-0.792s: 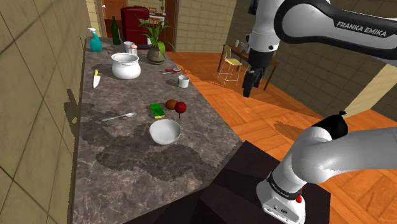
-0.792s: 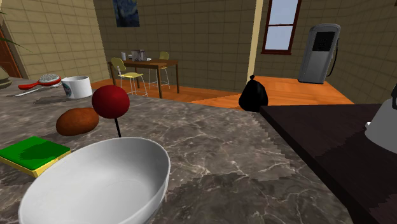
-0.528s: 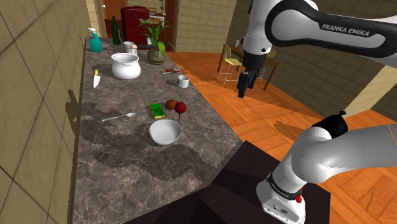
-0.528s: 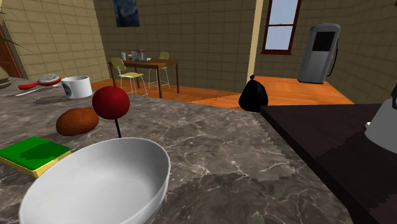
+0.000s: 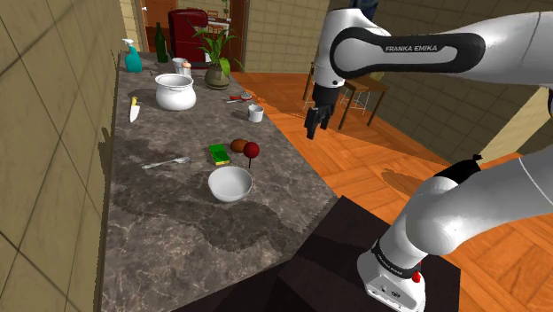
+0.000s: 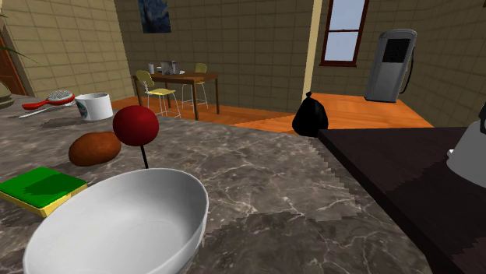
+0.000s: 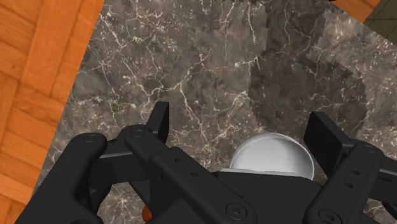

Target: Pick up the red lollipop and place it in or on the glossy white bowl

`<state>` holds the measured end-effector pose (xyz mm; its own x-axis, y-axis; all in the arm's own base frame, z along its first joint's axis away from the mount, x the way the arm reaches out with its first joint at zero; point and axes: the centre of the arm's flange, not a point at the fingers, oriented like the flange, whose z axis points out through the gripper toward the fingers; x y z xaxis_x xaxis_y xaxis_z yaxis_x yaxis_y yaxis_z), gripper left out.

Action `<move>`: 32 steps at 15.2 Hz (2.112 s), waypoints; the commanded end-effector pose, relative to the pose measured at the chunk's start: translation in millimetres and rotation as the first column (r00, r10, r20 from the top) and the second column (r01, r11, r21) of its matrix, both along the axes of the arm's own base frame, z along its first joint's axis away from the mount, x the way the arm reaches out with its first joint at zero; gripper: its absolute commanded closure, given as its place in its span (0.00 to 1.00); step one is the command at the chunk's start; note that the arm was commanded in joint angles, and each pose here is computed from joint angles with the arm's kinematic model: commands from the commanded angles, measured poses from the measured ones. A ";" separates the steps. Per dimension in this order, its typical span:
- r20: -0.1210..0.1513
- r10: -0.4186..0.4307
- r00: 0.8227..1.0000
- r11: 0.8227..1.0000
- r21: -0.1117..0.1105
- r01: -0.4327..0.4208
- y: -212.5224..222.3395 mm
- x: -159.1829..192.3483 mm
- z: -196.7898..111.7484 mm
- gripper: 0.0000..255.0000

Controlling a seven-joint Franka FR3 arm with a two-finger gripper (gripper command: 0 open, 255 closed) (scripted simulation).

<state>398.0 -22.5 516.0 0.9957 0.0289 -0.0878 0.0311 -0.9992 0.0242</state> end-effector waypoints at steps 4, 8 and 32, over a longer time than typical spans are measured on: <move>0.010 -0.003 1.000 0.999 0.043 0.002 -22.5 50.4 -42.4 0.00; 0.016 -0.005 1.000 0.997 0.078 0.004 -36.6 89.8 -75.3 0.00; 0.045 -0.019 0.999 0.972 0.234 0.008 -81.9 270.8 -253.1 0.00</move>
<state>669.9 -105.1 269.3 0.9990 0.0300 -0.0344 0.0221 -0.9777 -0.2088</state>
